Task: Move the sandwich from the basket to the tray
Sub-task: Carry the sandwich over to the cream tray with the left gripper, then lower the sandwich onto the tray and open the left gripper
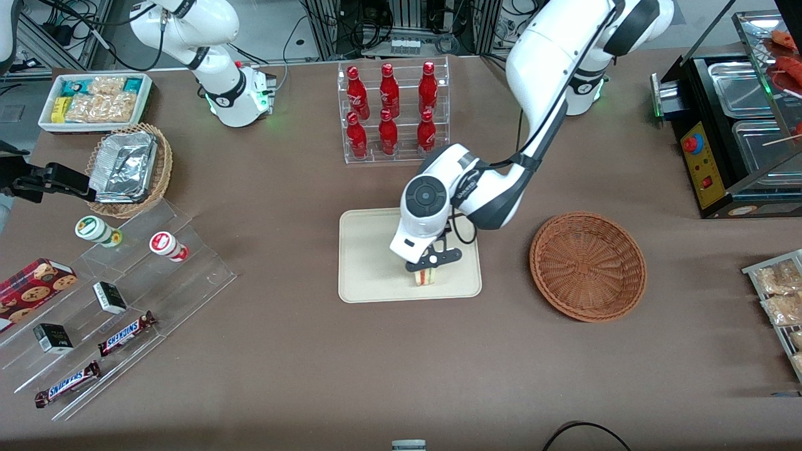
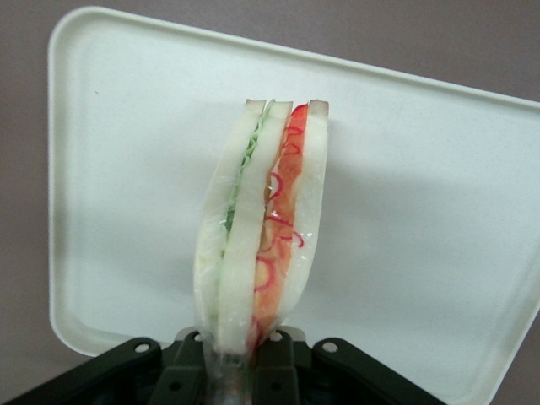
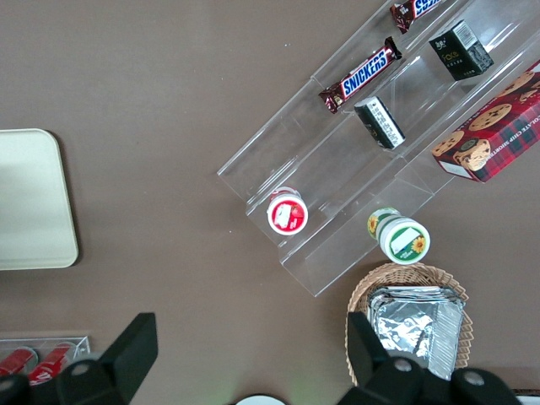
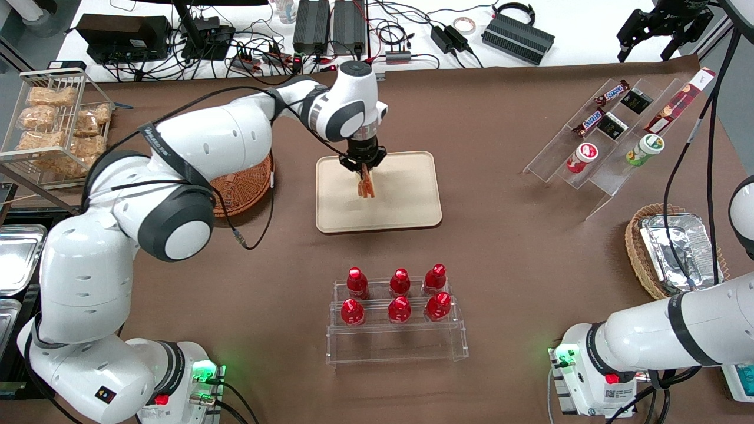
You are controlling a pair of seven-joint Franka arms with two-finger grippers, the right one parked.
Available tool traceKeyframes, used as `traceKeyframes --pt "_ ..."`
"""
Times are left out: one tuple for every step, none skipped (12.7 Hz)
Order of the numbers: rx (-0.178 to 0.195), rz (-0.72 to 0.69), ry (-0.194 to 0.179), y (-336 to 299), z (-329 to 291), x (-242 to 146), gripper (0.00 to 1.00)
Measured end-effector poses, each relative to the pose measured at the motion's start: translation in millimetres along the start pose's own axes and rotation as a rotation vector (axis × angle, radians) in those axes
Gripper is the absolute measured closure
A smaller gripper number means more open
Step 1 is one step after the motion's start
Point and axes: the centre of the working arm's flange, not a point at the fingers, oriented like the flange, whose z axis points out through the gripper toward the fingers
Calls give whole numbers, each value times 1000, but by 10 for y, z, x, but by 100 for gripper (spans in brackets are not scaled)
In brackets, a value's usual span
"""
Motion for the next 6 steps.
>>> traceKeyframes --pt "0 -6 -1 57 51 -23 85" --pt "-3 -10 -1 107 92 -44 85" --pt "-7 -11 1 153 132 -75 85" --pt "-8 -15 2 190 160 -109 85" --pt "-8 -18 3 221 190 -149 85" --pt "-7 -22 3 241 215 -177 85"
